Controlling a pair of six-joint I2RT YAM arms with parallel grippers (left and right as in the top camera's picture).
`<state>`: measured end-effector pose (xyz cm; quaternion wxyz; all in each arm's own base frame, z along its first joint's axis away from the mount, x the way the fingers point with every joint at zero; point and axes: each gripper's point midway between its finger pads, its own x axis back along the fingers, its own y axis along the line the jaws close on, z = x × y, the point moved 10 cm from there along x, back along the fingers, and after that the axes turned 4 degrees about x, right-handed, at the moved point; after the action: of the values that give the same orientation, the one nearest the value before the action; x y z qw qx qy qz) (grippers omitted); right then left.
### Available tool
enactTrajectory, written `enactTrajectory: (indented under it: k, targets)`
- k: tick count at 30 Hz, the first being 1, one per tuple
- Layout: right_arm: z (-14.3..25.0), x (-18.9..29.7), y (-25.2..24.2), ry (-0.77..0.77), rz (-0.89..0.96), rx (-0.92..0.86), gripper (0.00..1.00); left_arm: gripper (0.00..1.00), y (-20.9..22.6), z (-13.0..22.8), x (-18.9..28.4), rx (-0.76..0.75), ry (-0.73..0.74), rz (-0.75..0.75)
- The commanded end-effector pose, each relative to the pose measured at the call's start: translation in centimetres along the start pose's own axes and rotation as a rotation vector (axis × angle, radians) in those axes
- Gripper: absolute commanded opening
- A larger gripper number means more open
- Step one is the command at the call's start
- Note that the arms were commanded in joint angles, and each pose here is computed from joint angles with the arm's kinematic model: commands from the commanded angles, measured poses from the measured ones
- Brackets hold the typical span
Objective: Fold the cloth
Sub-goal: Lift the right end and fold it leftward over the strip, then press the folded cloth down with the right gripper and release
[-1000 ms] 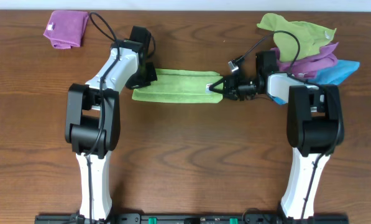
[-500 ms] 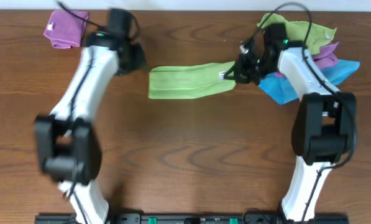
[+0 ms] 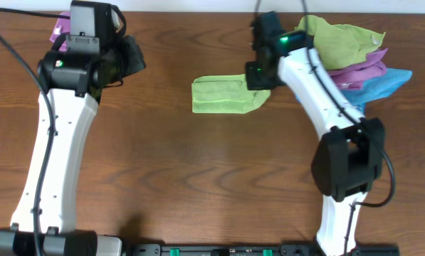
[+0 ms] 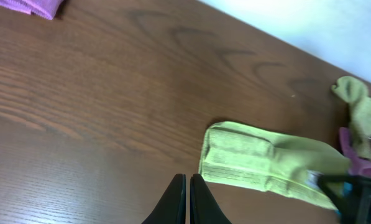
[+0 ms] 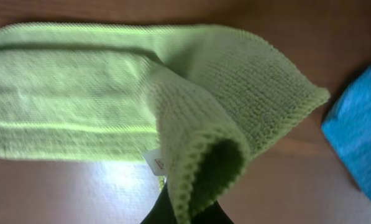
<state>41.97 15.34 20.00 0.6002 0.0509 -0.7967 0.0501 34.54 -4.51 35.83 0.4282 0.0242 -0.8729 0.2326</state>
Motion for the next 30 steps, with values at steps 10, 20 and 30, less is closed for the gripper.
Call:
enactTrajectory:
  k: [10,20,30]
  targets:
    - [0.2,-4.7,5.9,-0.066,0.187,0.119,0.01,0.06,-0.7,0.3,5.3,-0.002,-0.087,0.103]
    - [-0.3,-4.8,8.6,-0.15,0.171,0.138,0.01,0.06,-0.4,0.9,5.8,-0.002,-0.063,0.088]
    - [0.5,-3.0,12.9,-0.213,0.187,0.277,0.01,0.06,-0.4,0.9,5.9,-0.002,-0.064,0.088]
